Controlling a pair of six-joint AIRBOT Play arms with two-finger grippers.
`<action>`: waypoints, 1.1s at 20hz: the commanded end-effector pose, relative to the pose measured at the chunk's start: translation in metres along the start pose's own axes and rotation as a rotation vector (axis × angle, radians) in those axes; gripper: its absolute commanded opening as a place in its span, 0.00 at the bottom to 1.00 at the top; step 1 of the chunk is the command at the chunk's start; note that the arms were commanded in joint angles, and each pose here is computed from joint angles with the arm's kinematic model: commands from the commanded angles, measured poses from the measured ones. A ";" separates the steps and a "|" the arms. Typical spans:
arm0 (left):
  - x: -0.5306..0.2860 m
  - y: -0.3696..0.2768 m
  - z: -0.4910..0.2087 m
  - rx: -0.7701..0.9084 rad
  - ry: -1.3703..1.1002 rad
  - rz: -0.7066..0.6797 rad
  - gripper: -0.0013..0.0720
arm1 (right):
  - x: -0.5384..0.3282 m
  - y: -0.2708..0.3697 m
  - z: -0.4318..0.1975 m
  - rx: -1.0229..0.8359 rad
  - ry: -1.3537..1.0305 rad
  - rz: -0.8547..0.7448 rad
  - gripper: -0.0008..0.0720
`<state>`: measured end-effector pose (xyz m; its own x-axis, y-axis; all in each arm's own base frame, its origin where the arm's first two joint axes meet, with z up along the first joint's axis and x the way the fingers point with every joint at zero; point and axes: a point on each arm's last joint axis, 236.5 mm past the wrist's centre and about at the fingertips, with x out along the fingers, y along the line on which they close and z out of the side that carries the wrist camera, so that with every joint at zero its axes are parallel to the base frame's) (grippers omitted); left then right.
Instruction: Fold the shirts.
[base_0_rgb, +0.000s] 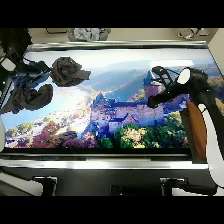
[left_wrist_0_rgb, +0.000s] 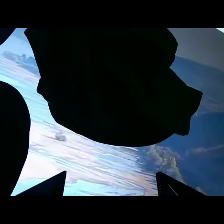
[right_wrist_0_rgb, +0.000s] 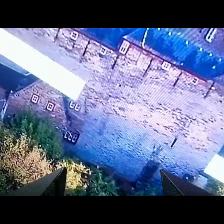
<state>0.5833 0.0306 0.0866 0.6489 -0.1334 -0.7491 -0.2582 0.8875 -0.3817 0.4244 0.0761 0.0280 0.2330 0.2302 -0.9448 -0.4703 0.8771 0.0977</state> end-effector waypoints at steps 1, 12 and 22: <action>0.038 0.023 0.021 -0.157 0.018 -0.024 0.99 | 0.000 -0.002 0.005 0.003 -0.022 -0.009 0.94; 0.164 0.021 -0.041 -0.352 0.109 -0.138 0.99 | 0.002 -0.001 0.011 0.009 -0.044 -0.002 0.94; 0.179 0.012 -0.027 -0.433 0.034 -0.200 0.78 | 0.006 0.012 0.012 0.056 -0.053 0.053 0.94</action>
<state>0.6727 0.0075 -0.0662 0.6807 -0.2940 -0.6710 -0.4072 0.6095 -0.6802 0.4318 0.0888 0.0273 0.2604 0.2830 -0.9231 -0.4391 0.8862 0.1479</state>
